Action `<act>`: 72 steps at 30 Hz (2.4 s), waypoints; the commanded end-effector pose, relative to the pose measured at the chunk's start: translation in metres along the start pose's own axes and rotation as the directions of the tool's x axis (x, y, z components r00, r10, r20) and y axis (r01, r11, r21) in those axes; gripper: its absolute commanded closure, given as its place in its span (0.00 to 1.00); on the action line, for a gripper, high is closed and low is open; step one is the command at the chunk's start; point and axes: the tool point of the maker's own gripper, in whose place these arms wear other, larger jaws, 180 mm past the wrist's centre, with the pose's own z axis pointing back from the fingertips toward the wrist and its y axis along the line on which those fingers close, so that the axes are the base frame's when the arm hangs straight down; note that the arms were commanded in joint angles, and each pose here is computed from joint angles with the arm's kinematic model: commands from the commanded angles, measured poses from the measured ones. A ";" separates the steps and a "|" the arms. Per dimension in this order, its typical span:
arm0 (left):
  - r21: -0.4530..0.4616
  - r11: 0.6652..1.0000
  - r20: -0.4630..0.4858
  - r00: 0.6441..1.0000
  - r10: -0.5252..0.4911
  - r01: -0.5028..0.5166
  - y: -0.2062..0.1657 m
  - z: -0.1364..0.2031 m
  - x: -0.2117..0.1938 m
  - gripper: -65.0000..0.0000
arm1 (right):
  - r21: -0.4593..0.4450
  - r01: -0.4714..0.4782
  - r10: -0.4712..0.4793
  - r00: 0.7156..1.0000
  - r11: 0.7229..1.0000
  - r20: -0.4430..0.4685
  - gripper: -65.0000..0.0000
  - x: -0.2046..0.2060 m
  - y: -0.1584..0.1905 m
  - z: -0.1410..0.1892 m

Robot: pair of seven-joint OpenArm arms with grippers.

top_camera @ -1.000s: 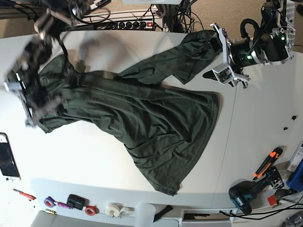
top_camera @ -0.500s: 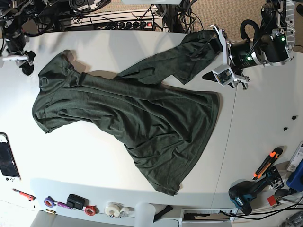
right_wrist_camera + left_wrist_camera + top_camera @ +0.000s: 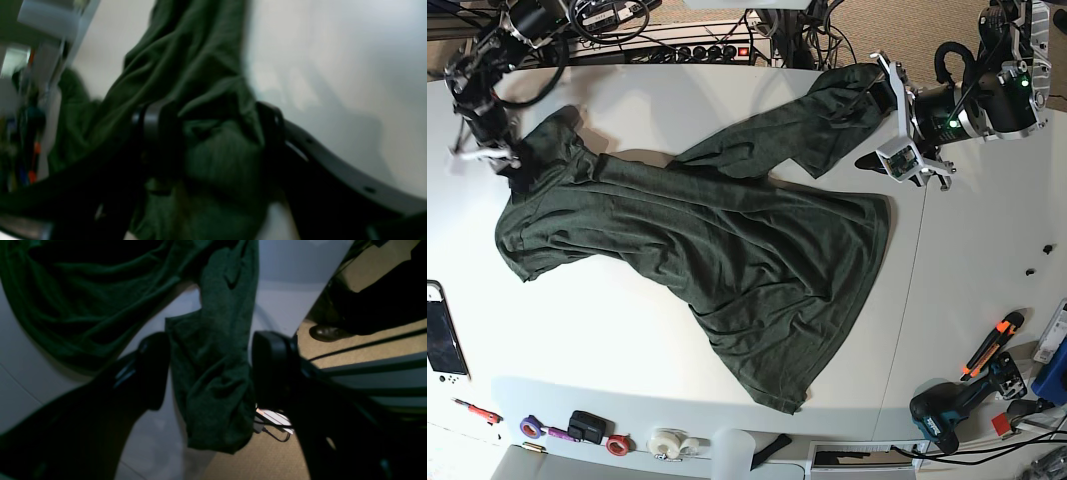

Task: Layout the t-shirt on the table in an organized manner, then fold the t-shirt properly
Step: 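Grasp the shirt's collar edge with the right gripper, left gripper regrasps body, then lift the shirt with both grippers and stretch it between them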

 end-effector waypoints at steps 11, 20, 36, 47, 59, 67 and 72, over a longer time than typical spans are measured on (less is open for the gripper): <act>-0.002 1.000 0.035 0.999 -0.015 0.016 0.000 0.003 0.009 0.41 | 0.373 -0.018 0.000 0.999 0.928 0.050 1.00 0.019 0.075 0.021; 0.151 0.980 0.047 0.989 -0.139 0.130 0.038 0.004 0.019 0.44 | 0.270 -0.205 0.140 0.960 0.941 0.243 1.00 0.069 0.082 0.065; 0.165 0.837 -0.335 0.828 -0.450 0.522 0.104 -0.086 -0.022 0.51 | 0.255 -0.247 0.183 0.951 0.935 0.249 1.00 0.073 0.085 0.068; 0.130 0.702 -0.564 0.634 -0.529 0.701 0.133 -0.082 -0.084 0.59 | 0.239 -0.275 0.213 0.943 0.931 0.255 1.00 0.082 0.083 0.073; 0.451 0.592 -0.522 0.735 -0.433 0.668 0.145 -0.042 -0.011 1.00 | 0.217 -0.302 0.246 0.936 0.928 0.251 1.00 0.090 0.079 0.079; 0.480 0.570 -0.389 0.744 -0.543 0.667 0.094 -0.016 0.043 1.00 | 0.185 -0.326 0.289 0.936 0.927 0.202 1.00 0.086 0.064 0.095; 0.472 0.584 -0.357 0.749 -0.558 0.660 0.065 -0.009 0.045 1.00 | 0.209 -0.320 0.280 0.939 0.924 0.198 1.00 0.082 0.064 0.105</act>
